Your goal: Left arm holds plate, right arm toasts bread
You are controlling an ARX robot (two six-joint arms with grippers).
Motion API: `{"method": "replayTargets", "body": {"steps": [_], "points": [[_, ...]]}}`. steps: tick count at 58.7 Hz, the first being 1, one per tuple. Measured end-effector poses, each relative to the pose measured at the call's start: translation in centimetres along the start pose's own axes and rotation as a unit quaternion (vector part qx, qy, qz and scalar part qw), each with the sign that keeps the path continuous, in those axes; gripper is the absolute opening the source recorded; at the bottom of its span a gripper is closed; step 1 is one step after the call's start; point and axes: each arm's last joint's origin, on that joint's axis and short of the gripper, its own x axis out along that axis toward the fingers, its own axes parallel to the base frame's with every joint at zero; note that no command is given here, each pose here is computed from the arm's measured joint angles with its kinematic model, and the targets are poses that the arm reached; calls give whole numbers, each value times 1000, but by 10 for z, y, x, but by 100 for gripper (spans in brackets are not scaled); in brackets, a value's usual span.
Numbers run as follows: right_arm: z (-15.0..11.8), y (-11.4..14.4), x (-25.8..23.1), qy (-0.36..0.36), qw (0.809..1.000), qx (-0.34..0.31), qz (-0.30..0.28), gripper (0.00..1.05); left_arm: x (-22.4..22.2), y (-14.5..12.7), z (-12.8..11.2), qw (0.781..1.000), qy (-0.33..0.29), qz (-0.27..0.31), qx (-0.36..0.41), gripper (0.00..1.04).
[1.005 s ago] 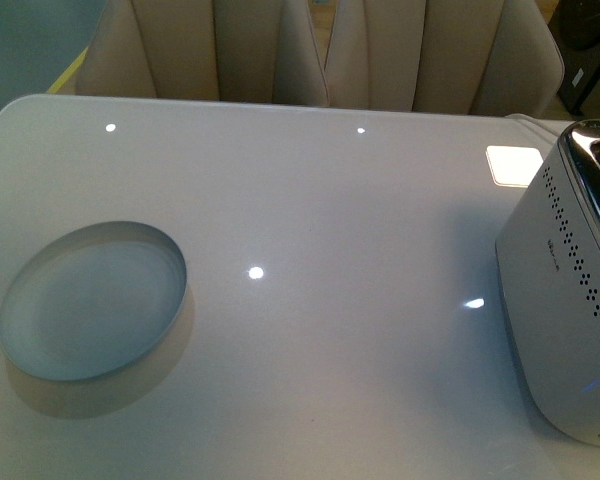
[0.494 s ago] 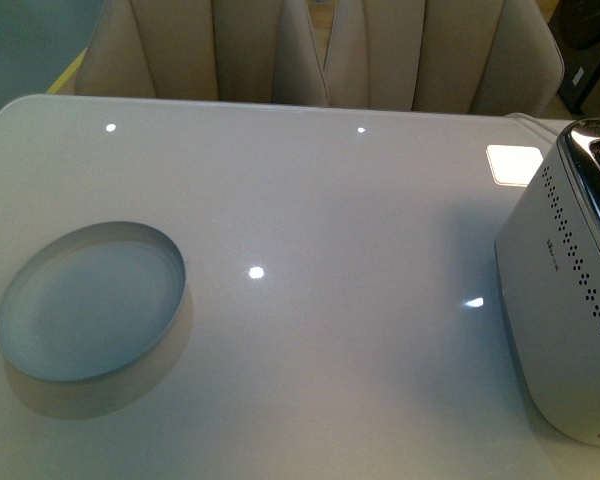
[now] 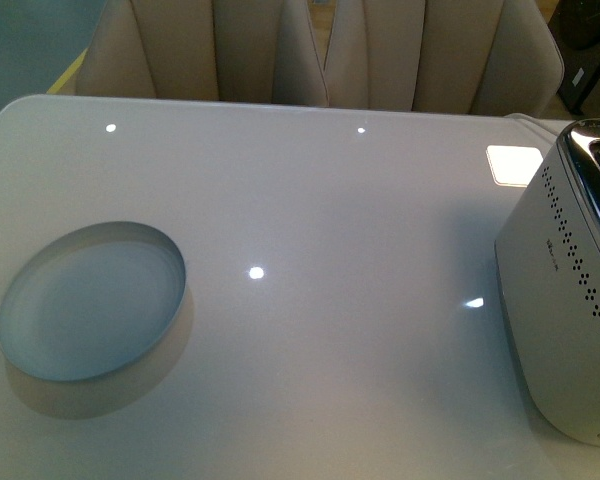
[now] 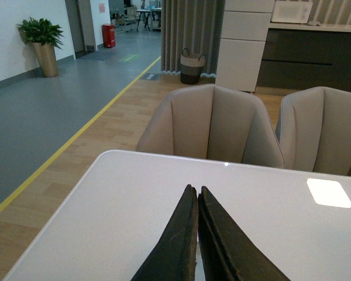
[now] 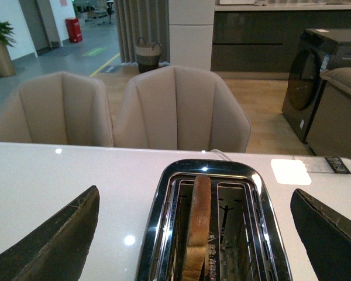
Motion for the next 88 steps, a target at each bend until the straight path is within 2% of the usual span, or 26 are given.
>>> {"method": "replayTargets", "body": {"steps": [51,55,80,82,88], "points": [[0,0,0,0,1000,0,0,96,-25,0,2,1000,-5,0,0,3],[0,0,0,0,1000,0,0,96,-31,0,-2,1000,12,0,0,3],[0,0,0,0,1000,0,0,96,-35,0,0,1000,-2,0,0,3],[0,0,0,0,1000,0,0,96,-35,0,0,1000,-2,0,0,8],[0,0,0,0,1000,0,0,96,-35,0,0,1000,-2,0,0,31]]}}
